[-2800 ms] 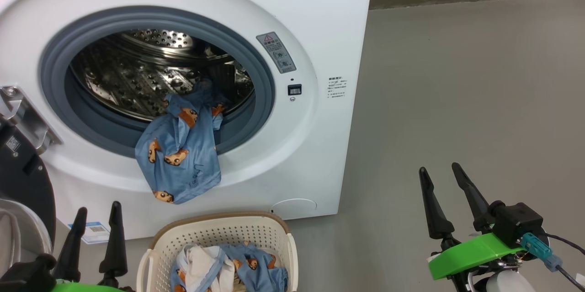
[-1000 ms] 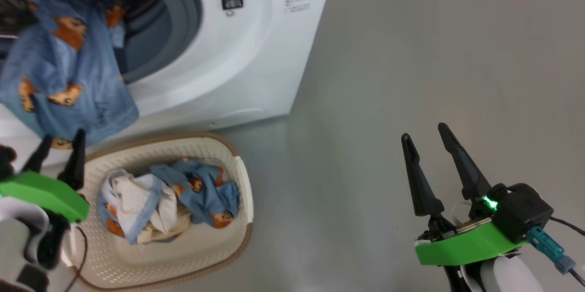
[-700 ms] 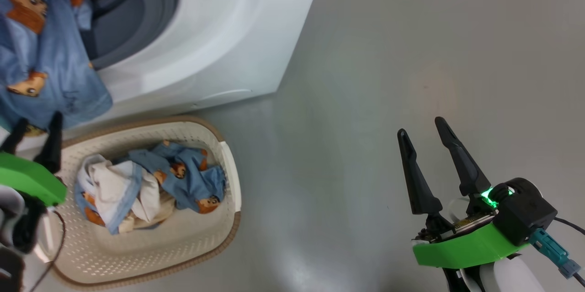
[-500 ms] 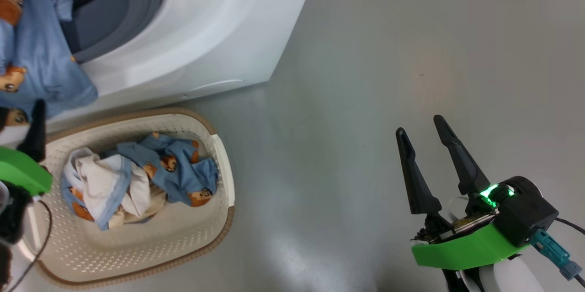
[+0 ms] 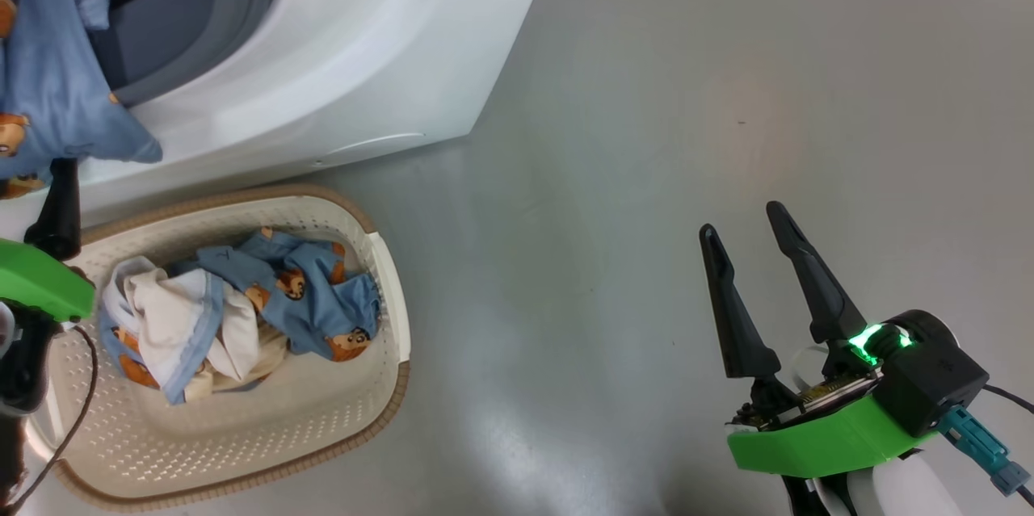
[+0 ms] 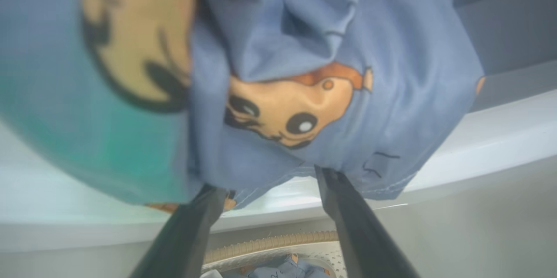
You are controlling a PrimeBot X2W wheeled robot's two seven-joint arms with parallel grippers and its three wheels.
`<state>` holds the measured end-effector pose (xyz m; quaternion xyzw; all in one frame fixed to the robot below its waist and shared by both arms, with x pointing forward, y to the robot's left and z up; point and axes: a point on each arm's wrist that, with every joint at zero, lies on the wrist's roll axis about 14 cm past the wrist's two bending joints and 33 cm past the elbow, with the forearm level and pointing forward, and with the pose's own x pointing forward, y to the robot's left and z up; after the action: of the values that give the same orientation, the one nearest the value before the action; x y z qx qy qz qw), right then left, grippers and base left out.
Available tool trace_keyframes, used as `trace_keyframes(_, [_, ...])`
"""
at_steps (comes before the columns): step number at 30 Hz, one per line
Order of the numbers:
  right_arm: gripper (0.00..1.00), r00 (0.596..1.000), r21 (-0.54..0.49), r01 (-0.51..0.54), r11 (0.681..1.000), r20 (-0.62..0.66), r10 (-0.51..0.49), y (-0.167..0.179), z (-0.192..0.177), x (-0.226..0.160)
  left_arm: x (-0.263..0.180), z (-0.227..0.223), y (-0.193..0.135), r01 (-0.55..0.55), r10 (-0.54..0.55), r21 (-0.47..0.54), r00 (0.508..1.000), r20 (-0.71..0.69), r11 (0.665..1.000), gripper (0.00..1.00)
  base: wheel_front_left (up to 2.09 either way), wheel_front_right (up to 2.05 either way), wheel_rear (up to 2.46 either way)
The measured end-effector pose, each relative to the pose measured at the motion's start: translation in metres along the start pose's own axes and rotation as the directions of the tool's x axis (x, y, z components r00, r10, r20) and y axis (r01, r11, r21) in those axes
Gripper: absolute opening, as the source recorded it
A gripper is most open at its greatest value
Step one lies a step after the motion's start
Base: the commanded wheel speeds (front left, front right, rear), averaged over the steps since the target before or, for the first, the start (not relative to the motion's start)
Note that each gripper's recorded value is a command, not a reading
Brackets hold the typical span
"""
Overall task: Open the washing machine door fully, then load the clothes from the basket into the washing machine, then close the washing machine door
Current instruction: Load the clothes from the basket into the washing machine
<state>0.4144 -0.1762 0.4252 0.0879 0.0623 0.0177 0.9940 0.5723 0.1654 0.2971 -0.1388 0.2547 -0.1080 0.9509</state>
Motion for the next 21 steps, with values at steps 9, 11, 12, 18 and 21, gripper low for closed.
trace_keyframes(9, [1.0,1.0,0.006,-0.018,1.0,0.01,0.018,0.006,0.003,0.001,-0.012,0.014,-0.013,0.033,-0.033,0.011,0.999,0.041,0.999,0.0,0.0,0.0,0.0])
trace_keyframes(11, [1.0,1.0,0.008,-0.025,1.0,0.015,0.025,0.008,0.005,0.002,-0.015,0.016,-0.022,0.063,-0.064,0.046,0.997,0.039,0.997,0.0,0.0,0.0,0.0])
trace_keyframes(12, [1.0,0.999,0.011,-0.028,1.0,0.018,0.028,0.009,0.006,0.002,-0.017,0.017,-0.028,0.078,-0.08,0.048,0.996,0.043,0.996,0.0,0.0,0.0,0.0])
trace_keyframes(18, [1.0,0.999,0.025,-0.042,0.999,0.024,0.041,0.014,0.008,0.001,-0.035,0.024,-0.046,0.136,-0.139,0.058,0.988,0.065,0.989,0.0,0.0,0.0,0.0])
trace_keyframes(21, [1.0,0.998,0.031,-0.049,0.998,0.028,0.048,0.016,0.01,0.0,-0.043,0.036,-0.054,0.157,-0.162,0.061,0.982,0.097,0.986,0.0,0.0,0.0,0.0])
